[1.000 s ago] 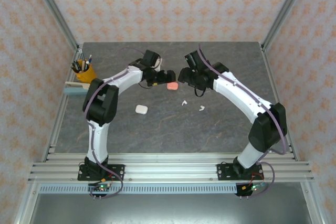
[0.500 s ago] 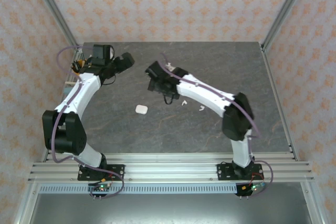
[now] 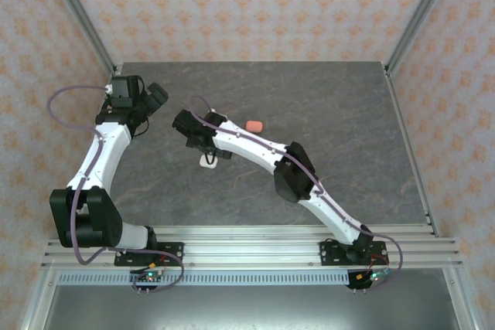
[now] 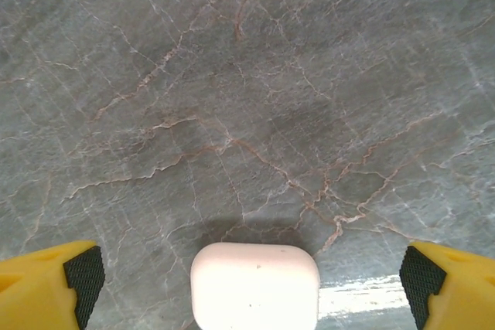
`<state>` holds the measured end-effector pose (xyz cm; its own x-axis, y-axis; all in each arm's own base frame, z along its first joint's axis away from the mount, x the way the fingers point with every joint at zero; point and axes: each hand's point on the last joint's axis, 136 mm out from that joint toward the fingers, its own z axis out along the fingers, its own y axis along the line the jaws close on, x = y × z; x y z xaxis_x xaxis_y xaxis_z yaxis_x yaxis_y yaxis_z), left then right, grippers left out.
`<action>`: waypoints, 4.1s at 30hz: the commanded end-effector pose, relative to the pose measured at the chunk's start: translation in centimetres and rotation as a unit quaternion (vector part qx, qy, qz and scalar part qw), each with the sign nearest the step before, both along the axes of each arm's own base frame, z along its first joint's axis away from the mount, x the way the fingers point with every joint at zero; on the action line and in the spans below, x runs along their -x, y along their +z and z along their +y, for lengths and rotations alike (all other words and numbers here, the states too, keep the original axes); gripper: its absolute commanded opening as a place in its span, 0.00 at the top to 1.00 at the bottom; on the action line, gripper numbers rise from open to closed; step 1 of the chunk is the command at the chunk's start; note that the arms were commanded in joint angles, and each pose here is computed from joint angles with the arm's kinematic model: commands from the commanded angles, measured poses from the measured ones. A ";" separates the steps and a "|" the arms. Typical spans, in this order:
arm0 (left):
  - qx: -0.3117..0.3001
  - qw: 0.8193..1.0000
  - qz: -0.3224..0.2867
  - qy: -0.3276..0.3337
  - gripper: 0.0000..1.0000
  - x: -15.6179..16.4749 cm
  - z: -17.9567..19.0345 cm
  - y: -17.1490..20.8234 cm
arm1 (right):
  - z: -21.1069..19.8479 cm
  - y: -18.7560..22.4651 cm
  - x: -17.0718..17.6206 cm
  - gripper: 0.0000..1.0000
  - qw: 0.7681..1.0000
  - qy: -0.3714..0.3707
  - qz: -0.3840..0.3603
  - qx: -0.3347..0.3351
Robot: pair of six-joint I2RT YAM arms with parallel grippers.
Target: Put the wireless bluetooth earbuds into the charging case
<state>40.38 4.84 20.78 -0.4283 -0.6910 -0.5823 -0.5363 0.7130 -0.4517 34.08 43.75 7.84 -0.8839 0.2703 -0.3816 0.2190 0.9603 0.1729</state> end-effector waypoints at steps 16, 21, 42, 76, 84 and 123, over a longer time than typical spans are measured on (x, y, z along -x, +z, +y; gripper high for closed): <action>-0.003 0.999 0.024 0.024 0.00 1.6 0.9 -2.1 | 1.8 -5.4 2.1 0.13 0.998 0.033 0.058 0.021; -0.001 0.999 0.026 0.026 0.00 1.8 0.9 -2.4 | 1.7 -5.4 2.4 0.18 0.997 0.043 0.060 0.027; 0.024 0.999 0.025 0.027 0.00 1.4 0.4 -3.3 | -0.5 -4.4 4.6 0.40 0.992 0.068 0.084 0.057; 0.005 0.996 -0.050 -0.079 0.00 6.7 -6.3 0.0 | -9.4 -2.7 5.8 0.31 0.982 0.142 0.089 0.090; 0.004 0.992 -0.044 -0.116 0.00 6.5 -7.3 -0.2 | -8.4 0.4 5.2 0.22 0.973 0.214 0.049 0.075; 0.014 0.982 -0.050 -0.180 0.00 5.2 -9.3 0.9 | -9.1 -5.8 5.7 0.29 0.877 0.435 0.141 0.148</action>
<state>34.75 -4.24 20.79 -0.5932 -0.5375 -0.5993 -0.2323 0.8271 -0.5118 28.06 35.26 2.34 -0.7795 -0.6212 -0.0801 -0.6217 0.7830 -0.0221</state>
